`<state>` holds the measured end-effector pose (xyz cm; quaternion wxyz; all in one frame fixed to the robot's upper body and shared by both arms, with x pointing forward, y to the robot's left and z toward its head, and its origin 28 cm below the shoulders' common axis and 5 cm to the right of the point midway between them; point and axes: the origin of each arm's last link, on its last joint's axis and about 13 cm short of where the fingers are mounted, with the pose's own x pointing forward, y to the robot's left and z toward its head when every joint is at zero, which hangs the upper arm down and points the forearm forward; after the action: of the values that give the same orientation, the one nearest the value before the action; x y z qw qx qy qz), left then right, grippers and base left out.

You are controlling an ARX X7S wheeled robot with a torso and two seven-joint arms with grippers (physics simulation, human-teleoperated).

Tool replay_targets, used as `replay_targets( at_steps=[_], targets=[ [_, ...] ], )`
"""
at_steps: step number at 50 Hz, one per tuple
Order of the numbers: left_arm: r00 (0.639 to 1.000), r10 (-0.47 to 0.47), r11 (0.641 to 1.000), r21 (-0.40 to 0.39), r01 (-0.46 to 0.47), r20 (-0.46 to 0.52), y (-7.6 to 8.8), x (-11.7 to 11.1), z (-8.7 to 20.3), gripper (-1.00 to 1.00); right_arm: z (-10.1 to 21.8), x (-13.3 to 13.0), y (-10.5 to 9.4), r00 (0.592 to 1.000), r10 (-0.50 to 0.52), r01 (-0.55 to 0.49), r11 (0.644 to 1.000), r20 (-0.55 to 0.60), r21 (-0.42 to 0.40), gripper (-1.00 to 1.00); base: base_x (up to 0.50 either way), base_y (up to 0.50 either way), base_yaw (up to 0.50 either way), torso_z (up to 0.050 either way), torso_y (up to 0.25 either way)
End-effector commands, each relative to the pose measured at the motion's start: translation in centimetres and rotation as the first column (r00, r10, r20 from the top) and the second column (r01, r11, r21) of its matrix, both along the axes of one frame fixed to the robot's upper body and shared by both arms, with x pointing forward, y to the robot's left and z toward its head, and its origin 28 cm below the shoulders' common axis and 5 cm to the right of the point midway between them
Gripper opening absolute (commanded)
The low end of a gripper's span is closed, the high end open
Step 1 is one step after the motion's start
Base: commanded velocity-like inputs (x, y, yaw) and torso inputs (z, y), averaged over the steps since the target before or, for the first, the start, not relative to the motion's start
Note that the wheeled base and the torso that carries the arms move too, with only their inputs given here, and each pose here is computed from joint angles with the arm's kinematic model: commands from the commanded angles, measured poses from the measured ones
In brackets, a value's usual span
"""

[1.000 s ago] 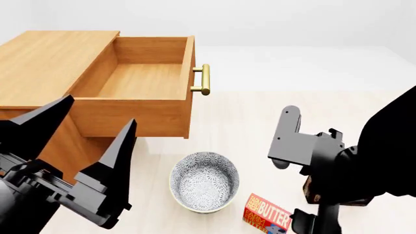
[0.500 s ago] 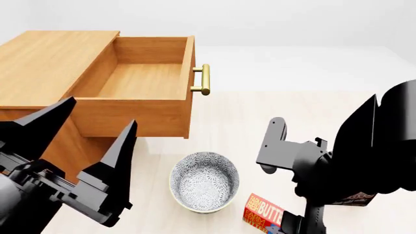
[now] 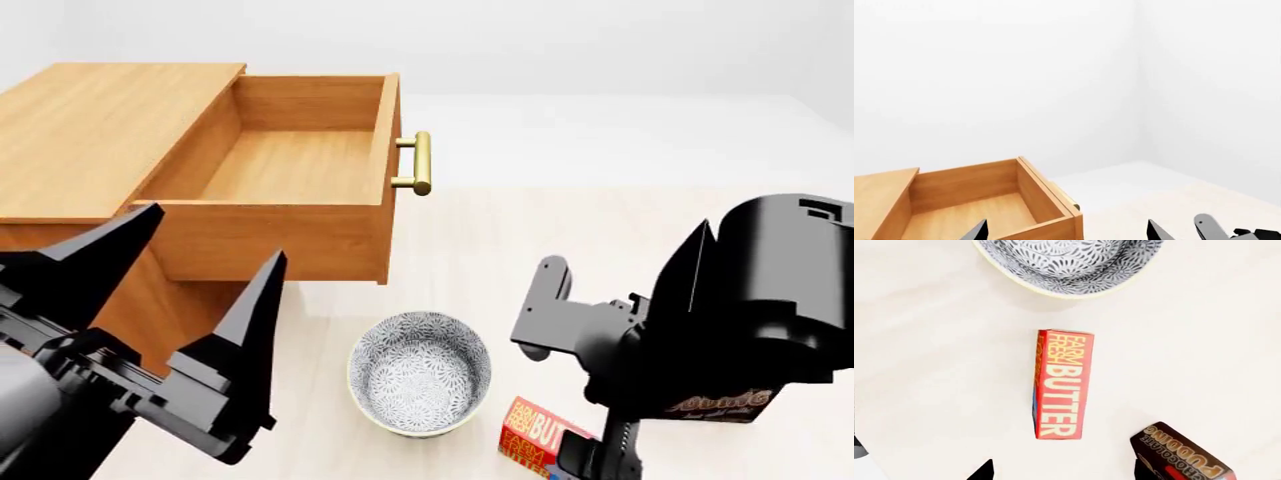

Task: Put the butter at the back in the top drawer of the cabinet and close it.

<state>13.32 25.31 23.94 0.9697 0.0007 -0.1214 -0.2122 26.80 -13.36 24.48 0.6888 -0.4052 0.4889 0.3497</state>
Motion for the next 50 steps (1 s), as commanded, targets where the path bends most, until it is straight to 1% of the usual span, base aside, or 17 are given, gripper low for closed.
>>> replay_targets(
  at_steps=[1,12,17,37,50],
  targets=[
    [1.000,-0.002,1.000,0.004,0.002,-0.005,0.0,0.1,-0.1,1.00,-1.3,0.6,0.1,1.000,-0.018,0.018,1.000,0.000,-0.005,1.00,0.00,0.00,0.00,0.000,0.000],
    [1.000,-0.005,1.000,0.009,0.005,-0.010,-0.1,0.2,-0.2,1.00,-2.6,1.1,0.2,0.999,-0.024,0.025,1.000,-0.021,0.009,1.00,0.00,0.00,0.00,0.000,0.000],
    [1.000,-0.005,1.000,0.009,0.005,-0.011,-0.1,0.2,-0.2,1.00,-3.2,1.4,0.3,0.999,-0.030,0.031,0.999,-0.033,0.030,1.00,0.00,0.00,0.00,0.000,0.000],
    [1.000,-0.004,1.000,0.014,0.004,-0.016,-0.1,0.3,-0.3,1.00,-6.0,1.8,0.1,0.996,-0.042,0.044,0.999,-0.074,0.029,1.00,0.00,0.00,0.00,0.000,0.000],
    [1.000,-0.004,1.000,0.015,0.004,-0.018,-0.1,0.3,-0.4,1.00,-7.1,1.9,0.0,0.995,-0.051,0.054,0.998,-0.089,0.030,1.00,0.00,0.00,0.00,0.000,0.000]
  ],
)
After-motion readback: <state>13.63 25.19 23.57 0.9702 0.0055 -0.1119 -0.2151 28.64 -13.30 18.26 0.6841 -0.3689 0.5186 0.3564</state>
